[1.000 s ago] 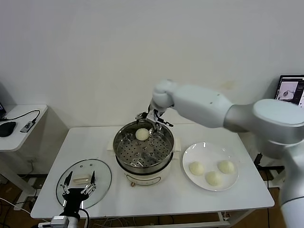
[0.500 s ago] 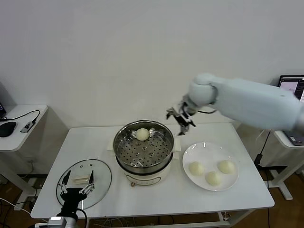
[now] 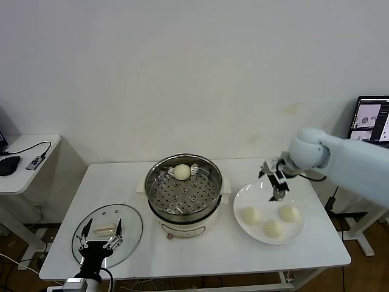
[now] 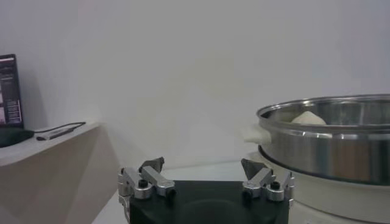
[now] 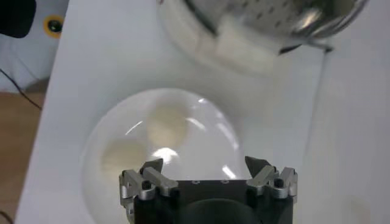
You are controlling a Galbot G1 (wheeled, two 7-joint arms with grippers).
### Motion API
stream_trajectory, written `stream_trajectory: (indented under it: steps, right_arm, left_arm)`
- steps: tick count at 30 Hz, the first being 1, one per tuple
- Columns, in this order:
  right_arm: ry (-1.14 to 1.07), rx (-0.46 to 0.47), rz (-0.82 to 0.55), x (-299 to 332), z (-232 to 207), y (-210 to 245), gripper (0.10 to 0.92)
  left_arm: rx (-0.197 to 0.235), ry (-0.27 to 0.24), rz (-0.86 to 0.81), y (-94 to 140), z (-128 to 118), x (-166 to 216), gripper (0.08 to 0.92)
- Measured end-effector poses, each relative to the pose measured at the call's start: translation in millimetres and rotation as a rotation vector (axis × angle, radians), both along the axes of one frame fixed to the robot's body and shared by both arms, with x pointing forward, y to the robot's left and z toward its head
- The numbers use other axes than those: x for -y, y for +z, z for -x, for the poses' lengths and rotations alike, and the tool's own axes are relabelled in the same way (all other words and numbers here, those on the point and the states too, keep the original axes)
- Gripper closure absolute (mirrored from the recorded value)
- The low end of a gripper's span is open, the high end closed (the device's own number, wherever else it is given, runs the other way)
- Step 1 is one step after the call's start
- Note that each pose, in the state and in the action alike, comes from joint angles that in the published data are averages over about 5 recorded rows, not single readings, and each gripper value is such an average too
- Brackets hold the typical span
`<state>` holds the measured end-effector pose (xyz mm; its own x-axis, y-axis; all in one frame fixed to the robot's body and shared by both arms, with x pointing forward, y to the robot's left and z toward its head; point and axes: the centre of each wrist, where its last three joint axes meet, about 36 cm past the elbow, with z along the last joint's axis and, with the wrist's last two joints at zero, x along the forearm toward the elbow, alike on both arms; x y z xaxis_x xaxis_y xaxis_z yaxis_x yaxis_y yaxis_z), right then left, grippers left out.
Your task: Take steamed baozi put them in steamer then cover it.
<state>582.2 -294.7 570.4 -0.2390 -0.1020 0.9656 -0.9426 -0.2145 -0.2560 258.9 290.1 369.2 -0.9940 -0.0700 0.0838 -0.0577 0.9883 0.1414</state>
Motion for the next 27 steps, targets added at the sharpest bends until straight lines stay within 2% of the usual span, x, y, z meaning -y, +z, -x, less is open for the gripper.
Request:
stream_trajectory:
  steps: [13, 27]
  right_arm:
    - [-0.012, -0.036, -0.011, -10.8, -2.2, -60.8, 0.200]
    - [-0.012, -0.045, -0.016, -28.1, -15.5, -104.6, 0.202]
  left_arm:
    - [0.000, 0.017, -0.020, 0.4, -0.6, -10.5, 0.177]
    - [0.001, 0.032, -0.023, -1.4, -1.0, -14.1, 0.177]
